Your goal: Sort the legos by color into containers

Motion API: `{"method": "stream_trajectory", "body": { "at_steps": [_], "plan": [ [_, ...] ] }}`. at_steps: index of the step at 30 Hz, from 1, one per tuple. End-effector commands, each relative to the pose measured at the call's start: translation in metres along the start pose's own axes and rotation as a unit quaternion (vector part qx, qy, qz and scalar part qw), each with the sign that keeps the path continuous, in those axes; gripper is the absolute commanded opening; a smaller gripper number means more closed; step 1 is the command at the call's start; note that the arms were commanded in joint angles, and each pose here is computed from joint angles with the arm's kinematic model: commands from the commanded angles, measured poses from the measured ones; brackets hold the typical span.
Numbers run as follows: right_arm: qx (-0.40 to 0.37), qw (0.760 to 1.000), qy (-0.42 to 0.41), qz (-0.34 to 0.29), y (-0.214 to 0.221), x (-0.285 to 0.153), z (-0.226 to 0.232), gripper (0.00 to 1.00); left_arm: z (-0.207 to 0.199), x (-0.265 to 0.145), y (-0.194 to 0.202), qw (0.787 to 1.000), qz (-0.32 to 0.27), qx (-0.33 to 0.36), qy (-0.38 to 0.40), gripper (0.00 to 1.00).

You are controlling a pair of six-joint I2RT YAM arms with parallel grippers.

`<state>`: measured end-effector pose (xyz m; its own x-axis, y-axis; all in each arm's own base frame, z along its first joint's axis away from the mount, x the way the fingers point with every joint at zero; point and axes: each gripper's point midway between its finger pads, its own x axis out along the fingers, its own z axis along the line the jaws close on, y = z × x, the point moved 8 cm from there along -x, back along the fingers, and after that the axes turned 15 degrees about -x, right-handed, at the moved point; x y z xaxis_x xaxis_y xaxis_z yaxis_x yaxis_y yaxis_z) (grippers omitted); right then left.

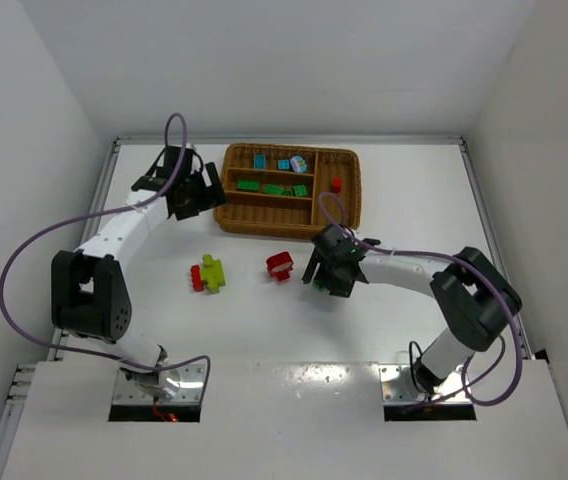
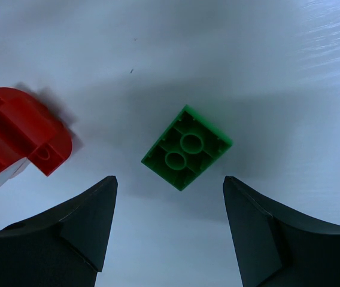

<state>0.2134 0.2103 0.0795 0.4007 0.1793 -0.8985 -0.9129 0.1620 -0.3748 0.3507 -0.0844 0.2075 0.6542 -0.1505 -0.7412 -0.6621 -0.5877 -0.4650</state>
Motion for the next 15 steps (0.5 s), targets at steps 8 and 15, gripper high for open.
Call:
{"method": "stream_trajectory", "body": {
  "at_steps": [8, 15],
  "plan": [
    [-0.012, 0.998, 0.048, -0.049, -0.025, 0.014, 0.010, 0.60, -0.008, -0.014, -0.006, 0.999, -0.024, 0.001, 0.022, 0.88],
    [-0.042, 0.994, 0.087, -0.057, -0.038, 0.019, 0.008, 0.24, -0.010, -0.013, -0.007, 0.999, -0.021, 0.001, 0.025, 0.88]
  ]
}}
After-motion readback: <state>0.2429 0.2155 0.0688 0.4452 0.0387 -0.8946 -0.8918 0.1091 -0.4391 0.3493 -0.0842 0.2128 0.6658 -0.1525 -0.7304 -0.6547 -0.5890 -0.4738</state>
